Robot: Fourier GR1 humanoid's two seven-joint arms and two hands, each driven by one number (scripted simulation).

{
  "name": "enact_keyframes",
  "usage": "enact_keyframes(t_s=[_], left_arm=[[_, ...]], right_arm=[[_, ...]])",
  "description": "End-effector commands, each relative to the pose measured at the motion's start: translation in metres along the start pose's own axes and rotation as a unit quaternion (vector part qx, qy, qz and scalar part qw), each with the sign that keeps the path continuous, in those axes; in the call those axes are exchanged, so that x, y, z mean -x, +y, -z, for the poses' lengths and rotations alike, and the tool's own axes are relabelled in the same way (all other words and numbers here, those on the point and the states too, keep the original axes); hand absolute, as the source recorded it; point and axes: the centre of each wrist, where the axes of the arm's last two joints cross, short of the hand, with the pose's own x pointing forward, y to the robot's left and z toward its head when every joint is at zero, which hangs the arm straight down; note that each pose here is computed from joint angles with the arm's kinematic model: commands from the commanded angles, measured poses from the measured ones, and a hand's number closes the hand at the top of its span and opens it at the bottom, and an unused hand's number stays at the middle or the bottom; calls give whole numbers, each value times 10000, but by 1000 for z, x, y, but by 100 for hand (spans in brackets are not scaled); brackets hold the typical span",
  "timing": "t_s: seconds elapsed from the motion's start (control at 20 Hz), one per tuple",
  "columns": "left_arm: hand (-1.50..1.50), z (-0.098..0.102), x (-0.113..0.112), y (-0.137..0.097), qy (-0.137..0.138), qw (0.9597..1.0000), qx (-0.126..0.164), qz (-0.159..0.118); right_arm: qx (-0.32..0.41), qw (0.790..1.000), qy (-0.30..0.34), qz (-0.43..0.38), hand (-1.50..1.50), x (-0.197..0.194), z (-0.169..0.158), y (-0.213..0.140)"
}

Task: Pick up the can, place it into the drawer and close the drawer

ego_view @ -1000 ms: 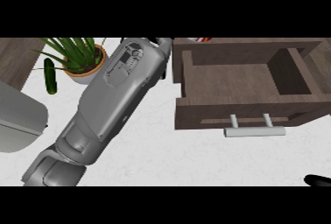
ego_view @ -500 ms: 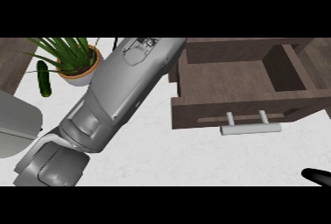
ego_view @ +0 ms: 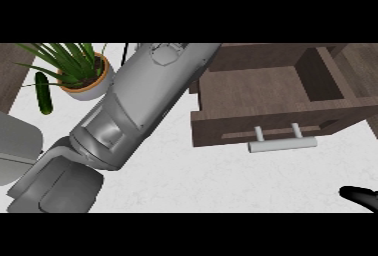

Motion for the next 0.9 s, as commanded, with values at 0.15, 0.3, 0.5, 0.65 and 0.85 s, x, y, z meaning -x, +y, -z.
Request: enact_keyframes(t_s=[0.15,0.3,0.5,0.65,0.85], left_arm=[[-150,3,-6,-3,-87,9984,-550,102],[-150,3,11,1,-41,9984,-561,65],[-150,5,10,2,-58,9977,-671,-27],[-150,4,5,1,-17,9978,-633,-193],[-150,3,6,0,16,9973,-587,-436]], right_arm=[[-131,9999,-3,57,-150,-7,3,5],[-18,9996,-236,-168,-150,-12,12,-2],[-327,9969,-337,-634,-150,-5,11,3],[-499,9921,-642,-959,-150,-13,24,9],[-694,9785,-802,-1771,-150,-15,31,13]])
